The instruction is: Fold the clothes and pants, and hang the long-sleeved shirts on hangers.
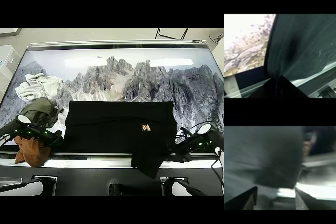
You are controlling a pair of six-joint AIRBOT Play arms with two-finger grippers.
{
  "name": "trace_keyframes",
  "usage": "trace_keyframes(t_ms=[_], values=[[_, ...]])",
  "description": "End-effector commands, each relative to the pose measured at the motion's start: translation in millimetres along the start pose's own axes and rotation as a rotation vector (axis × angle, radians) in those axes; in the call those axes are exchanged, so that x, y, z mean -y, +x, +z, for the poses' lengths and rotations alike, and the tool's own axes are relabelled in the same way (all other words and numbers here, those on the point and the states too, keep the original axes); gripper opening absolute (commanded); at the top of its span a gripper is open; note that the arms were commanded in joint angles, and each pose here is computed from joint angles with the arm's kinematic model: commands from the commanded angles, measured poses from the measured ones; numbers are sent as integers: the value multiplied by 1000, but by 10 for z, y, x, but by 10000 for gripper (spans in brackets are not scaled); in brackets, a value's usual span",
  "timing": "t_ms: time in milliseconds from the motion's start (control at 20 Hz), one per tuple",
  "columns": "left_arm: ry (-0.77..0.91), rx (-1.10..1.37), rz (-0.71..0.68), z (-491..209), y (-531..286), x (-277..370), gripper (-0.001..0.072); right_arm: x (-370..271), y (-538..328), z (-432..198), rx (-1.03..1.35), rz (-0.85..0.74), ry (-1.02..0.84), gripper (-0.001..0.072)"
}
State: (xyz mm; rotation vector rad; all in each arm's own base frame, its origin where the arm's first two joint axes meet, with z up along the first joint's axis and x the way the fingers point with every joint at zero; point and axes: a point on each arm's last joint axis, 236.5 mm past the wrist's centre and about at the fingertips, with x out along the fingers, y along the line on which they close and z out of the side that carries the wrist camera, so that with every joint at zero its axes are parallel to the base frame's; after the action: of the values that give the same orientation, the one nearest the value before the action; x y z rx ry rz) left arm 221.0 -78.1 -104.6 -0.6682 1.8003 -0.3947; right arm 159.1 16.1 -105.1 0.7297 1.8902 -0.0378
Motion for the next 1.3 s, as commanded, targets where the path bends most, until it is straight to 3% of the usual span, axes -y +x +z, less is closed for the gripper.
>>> trace_keyframes(t_ms=[0, 100, 300, 600, 800, 1050, 1250], values=[[20, 7, 1, -10, -31, 26, 18, -188, 132, 222, 111, 104, 15, 370], [46, 18, 3, -4, -60, 44, 18, -200, 122, 265, 129, 109, 18, 32], [66, 70, 7, 79, -208, 90, 18, -350, -232, 369, 161, 116, -76, 35], [103, 260, 37, 544, -843, 370, 18, -915, -1579, 940, 463, 127, -189, 35], [135, 363, 59, 1058, -1110, 600, 18, -1301, -1629, 1418, 494, 110, -274, 35], [116, 426, 34, 1842, -1339, 793, 20, -1564, -1616, 2169, 534, 156, -218, 36], [110, 441, -102, 2445, -1071, 1063, 20, -1563, -1219, 2424, 474, 184, -167, 38]])
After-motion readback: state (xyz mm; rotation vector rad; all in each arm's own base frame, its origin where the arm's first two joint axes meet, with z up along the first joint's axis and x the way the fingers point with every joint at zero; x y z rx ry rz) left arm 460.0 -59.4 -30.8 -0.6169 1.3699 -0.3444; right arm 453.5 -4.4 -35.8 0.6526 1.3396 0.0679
